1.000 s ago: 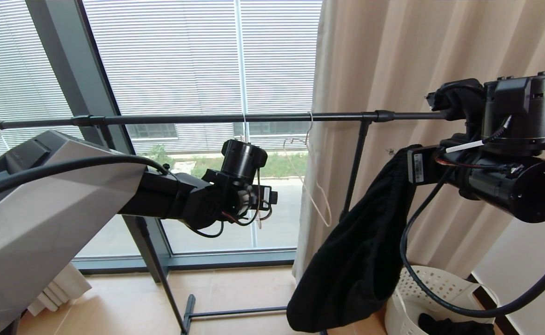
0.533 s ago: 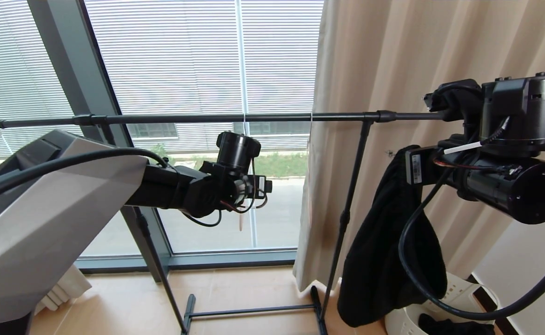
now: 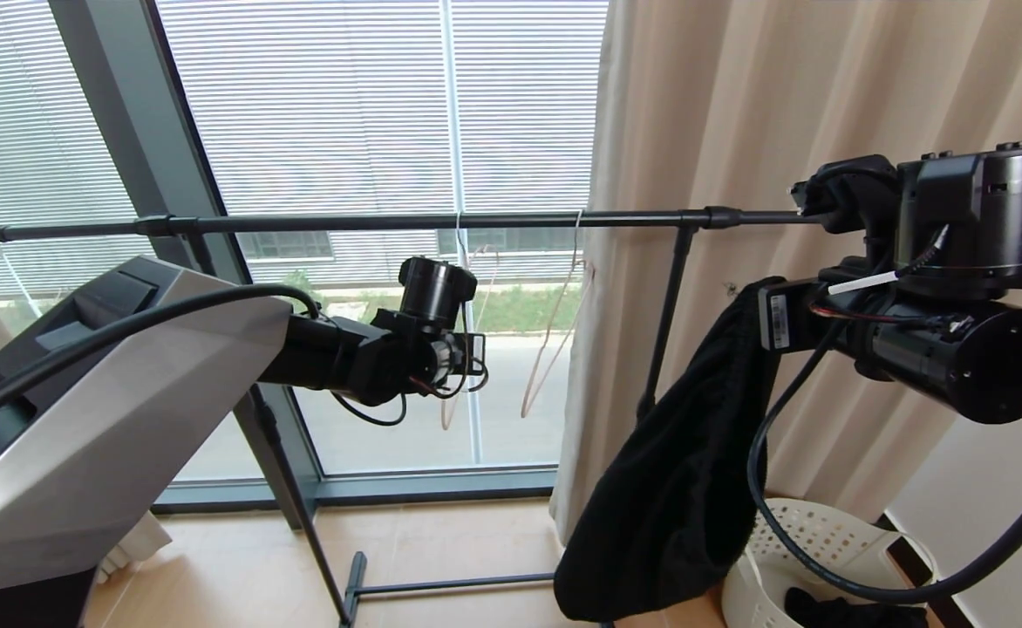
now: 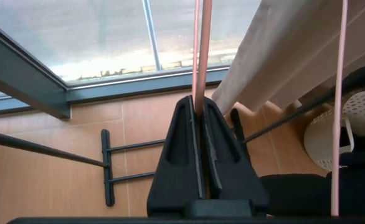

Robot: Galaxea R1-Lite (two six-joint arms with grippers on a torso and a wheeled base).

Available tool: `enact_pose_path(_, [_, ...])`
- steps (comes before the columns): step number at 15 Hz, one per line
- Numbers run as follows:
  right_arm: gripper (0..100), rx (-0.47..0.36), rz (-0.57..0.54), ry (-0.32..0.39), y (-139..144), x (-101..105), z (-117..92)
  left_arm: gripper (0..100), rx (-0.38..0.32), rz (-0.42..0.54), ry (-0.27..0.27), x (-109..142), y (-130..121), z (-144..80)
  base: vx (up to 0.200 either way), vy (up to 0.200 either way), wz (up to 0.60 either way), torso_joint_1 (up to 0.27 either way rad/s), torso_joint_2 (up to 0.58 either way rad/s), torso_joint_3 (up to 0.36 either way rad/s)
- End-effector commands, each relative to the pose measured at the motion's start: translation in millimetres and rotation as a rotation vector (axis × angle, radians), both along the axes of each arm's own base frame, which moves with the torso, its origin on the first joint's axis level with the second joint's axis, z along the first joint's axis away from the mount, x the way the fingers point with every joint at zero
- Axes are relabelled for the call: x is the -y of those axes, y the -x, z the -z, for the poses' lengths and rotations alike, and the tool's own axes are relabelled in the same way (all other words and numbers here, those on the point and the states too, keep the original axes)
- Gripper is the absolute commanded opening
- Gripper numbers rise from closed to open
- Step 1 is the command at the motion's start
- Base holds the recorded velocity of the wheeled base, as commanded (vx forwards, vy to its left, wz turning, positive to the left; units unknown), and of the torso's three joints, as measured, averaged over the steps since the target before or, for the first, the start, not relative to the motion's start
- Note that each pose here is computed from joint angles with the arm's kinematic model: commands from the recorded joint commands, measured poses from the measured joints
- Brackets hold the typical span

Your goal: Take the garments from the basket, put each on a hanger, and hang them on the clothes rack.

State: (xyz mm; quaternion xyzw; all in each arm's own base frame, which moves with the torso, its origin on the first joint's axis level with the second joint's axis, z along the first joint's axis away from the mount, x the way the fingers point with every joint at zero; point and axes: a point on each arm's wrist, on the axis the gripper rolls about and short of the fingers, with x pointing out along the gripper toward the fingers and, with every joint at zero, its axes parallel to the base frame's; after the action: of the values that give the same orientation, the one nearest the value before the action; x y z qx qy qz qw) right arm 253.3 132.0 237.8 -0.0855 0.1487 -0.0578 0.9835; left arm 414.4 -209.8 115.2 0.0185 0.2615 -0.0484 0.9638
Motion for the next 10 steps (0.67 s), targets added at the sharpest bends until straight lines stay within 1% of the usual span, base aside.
enact_pose_path(1, [0,-0.001,0.0,0.0,0,0,1,0,0.002,-0.002,0.001,0,-1,0,0.0,0.0,0.0,0.0,0.0,0.0])
enact_pose_path(5, [0,0.0,0.0,0.0,0,0,0,0,0.006,0.001,0.003,1,1,-2,0.0,0.0,0.0,0.0,0.0,0.0])
enact_pose_path(8, [0,0.0,0.0,0.0,0,0,0,0,0.03,0.009,0.014,1,8,-18,0.0,0.0,0.0,0.0,0.0,0.0])
enact_pose_path(10, [0,-0.001,0.0,0.0,0,0,1,0,0.053,0.036,0.026,5,25,-36,0.0,0.0,0.0,0.0,0.0,0.0])
